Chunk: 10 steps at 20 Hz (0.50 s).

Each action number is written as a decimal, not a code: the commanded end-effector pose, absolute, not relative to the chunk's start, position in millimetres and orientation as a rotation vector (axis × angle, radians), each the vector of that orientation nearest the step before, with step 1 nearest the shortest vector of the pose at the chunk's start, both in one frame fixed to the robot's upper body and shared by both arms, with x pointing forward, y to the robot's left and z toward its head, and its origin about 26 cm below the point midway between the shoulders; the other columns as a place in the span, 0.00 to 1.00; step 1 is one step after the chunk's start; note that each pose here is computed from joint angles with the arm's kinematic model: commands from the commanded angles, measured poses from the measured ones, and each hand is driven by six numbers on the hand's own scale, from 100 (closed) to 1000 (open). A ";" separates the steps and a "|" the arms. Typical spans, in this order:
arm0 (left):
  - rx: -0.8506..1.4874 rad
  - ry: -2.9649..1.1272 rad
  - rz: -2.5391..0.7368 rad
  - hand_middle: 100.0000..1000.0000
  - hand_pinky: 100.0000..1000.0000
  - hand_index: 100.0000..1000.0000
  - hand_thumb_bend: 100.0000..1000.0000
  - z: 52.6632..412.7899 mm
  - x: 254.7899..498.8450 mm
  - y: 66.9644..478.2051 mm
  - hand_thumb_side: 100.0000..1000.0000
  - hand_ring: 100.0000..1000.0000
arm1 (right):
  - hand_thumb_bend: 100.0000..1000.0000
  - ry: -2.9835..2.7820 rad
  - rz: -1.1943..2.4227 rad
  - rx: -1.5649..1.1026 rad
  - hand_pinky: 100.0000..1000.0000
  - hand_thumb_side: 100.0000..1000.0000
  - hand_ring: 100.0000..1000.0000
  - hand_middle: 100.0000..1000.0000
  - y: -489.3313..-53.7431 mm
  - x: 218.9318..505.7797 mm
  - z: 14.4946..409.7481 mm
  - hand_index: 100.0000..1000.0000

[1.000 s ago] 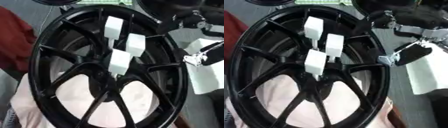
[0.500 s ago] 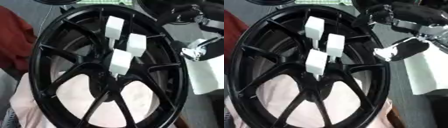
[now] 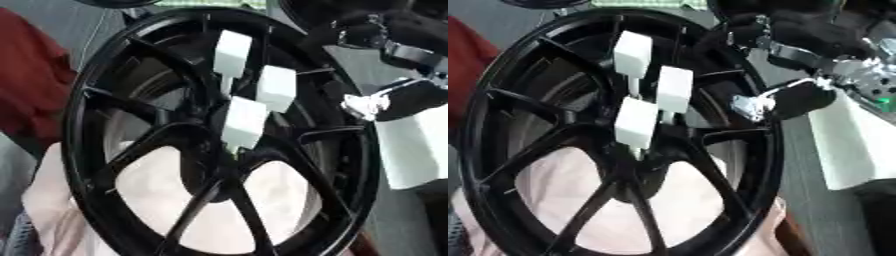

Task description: Pull the pin out of the wheel hub.

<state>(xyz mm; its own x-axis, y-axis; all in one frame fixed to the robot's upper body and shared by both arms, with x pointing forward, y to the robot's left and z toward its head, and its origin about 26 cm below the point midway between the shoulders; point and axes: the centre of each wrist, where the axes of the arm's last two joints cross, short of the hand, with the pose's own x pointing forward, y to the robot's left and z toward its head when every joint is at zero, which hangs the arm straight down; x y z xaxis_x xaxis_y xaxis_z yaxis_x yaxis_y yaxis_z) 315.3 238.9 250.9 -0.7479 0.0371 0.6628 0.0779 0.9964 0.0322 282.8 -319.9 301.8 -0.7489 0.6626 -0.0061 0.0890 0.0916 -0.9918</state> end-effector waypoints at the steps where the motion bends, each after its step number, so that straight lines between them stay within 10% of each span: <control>1: -0.092 -2.445 -0.089 0.52 0.61 0.80 0.00 257.9 311.3 237.8 0.74 0.58 | 0.00 -1.892 1.676 -0.724 0.83 0.55 0.91 0.84 -318.0 281.3 307.2 0.91; 10: -0.105 -2.441 -0.093 0.52 0.61 0.80 0.00 257.0 311.4 236.1 0.74 0.58 | 0.00 -1.869 1.649 -0.655 0.84 0.38 0.94 0.87 -311.9 281.8 320.2 0.95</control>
<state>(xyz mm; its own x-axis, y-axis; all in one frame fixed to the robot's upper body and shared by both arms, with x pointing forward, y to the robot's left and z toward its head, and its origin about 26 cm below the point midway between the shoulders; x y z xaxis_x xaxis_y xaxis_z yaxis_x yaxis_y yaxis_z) 315.3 237.8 250.4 -0.7457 0.0405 0.6650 0.0844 0.9958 0.0340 284.5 -311.7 310.1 -0.7283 0.6777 0.1011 -0.0182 0.1283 -0.9916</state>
